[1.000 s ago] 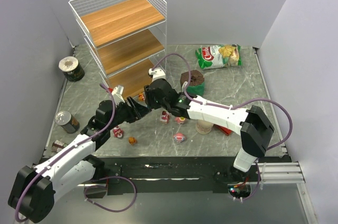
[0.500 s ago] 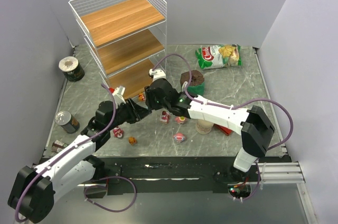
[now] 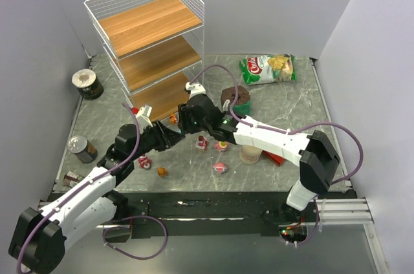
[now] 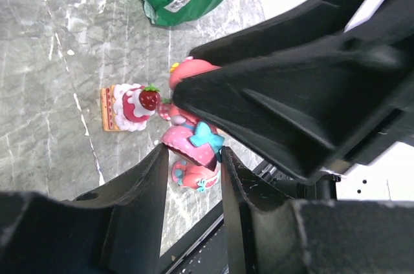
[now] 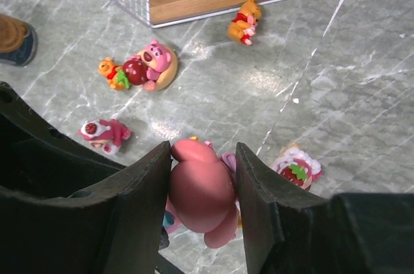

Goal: Place and organize the plastic toys onto the shelf

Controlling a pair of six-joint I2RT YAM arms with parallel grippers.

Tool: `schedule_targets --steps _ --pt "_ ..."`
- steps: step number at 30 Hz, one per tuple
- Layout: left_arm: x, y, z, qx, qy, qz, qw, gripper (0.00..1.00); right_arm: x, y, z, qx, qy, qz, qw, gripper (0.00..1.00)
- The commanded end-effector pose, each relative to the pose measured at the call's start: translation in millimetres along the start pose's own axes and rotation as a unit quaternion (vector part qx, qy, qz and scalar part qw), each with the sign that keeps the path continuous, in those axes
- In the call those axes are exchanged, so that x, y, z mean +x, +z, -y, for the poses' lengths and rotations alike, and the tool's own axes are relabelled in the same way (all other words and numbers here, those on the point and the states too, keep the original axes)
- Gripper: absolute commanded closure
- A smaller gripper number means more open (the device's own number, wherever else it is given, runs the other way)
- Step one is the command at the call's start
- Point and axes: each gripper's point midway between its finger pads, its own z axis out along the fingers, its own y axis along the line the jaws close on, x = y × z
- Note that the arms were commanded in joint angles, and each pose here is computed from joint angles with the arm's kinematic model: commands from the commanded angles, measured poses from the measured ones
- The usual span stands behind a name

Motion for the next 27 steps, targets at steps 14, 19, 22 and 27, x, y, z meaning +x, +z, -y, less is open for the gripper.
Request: schedule_targets --steps 14,19,22,27 --pt "-31 -11 40 0.06 0.031 0.058 0.996 0.99 -39 -47 -31 -0.104 0.05 0.057 0.992 0.22" --pt "-34 -16 45 0.07 0.037 0.068 0.995 0.99 -41 -51 -28 -0.109 0.054 0.064 0.991 0.21" --pt "-36 -18 49 0.076 0.039 0.073 0.994 0.99 -42 -55 -27 -0.114 0.057 0.069 0.99 0.21" --pt "-35 -18 47 0.075 0.036 0.071 0.994 0.99 -48 -62 -28 -0.123 0.063 0.079 0.987 0.21"
